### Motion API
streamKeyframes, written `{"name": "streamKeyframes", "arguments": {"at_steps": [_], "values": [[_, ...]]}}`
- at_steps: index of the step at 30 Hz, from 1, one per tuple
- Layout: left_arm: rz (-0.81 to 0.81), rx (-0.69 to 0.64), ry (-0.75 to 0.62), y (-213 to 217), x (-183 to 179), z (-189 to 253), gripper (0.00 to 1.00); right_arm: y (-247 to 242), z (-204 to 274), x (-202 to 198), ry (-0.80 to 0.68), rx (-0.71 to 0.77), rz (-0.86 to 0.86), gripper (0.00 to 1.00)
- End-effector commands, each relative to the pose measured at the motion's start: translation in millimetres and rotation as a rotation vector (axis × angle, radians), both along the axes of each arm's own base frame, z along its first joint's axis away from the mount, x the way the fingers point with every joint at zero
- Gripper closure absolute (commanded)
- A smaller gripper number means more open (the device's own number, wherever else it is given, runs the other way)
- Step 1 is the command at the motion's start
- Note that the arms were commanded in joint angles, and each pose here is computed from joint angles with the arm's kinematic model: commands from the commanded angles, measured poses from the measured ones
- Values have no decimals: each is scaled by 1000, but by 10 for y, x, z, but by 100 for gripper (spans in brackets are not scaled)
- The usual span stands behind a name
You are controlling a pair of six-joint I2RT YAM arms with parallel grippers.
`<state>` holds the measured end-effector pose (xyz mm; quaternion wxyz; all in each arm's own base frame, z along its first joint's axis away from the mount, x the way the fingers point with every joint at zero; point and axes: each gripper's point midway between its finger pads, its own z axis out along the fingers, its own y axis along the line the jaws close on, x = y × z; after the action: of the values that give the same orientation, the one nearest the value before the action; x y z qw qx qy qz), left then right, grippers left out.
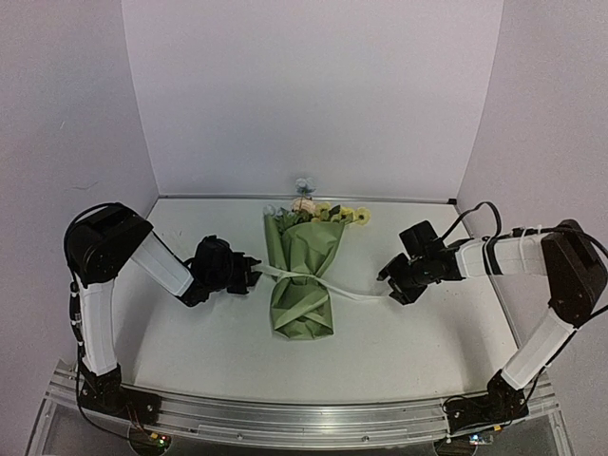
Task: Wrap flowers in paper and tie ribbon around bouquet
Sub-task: Tie the ribbon around the folded bouquet.
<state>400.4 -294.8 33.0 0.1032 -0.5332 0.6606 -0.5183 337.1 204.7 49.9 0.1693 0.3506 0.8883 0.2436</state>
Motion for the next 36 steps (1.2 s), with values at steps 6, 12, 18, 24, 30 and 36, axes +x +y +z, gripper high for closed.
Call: {"name": "streamKeyframes", "arguments": {"at_steps": [6, 12, 18, 24, 30, 36], "values": [[-28, -29, 18, 31, -16, -73, 94, 484, 44, 78, 14, 144, 5, 36], [-73, -9, 2, 2, -35, -43, 100, 652, -54, 99, 48, 190, -19, 34], [-92, -6, -8, -2, -44, -29, 100, 755, -164, 75, 78, 217, -35, 35], [-107, 2, -22, 0, -54, -8, 100, 759, -287, 107, 95, 207, -52, 49], [-166, 76, -17, 116, -79, -29, 100, 649, -259, 395, 16, 142, -58, 100], [-229, 251, 25, 432, -144, -124, 100, 423, 23, 660, -111, 20, -68, 100]]}}
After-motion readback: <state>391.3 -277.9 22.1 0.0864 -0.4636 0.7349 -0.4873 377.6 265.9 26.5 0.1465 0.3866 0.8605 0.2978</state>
